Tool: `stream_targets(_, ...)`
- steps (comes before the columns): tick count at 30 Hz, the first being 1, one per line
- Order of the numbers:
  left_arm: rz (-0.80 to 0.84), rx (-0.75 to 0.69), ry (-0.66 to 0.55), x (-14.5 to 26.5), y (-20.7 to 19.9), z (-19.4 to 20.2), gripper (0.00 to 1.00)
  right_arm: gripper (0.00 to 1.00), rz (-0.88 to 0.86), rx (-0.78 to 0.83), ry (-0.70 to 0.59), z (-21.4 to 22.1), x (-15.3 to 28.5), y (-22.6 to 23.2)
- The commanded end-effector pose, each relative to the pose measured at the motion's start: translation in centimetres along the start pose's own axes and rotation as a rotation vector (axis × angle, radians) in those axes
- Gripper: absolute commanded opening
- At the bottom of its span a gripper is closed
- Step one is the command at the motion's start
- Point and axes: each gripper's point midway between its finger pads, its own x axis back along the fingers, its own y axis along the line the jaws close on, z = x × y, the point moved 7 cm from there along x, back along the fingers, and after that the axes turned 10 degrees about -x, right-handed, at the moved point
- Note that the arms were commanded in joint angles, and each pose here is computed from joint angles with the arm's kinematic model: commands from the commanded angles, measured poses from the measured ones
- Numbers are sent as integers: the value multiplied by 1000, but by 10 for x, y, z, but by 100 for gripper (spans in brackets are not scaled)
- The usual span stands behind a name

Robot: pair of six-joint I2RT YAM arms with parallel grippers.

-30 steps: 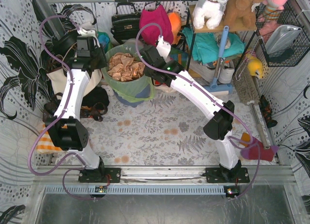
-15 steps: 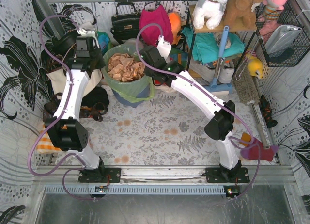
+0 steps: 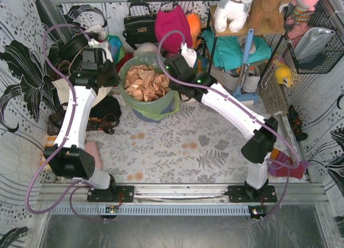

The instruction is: Tie the trash bag

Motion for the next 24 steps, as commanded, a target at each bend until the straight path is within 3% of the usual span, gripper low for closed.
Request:
stream_targets(1,191,-9,34,30,-36,21,0,0,-113,24,7,-17,48,0)
stream_targets(9,308,8,63,78,-79,64,0,0,-191,74,135,-9,101,-30)
stream_targets(14,501,41,82,112,-110,90,0,0,-225,111,227,-2,133,-51)
stream_targets(24,707,146,105,178,-130,122,0,0,-201,152,330,9,163,-81)
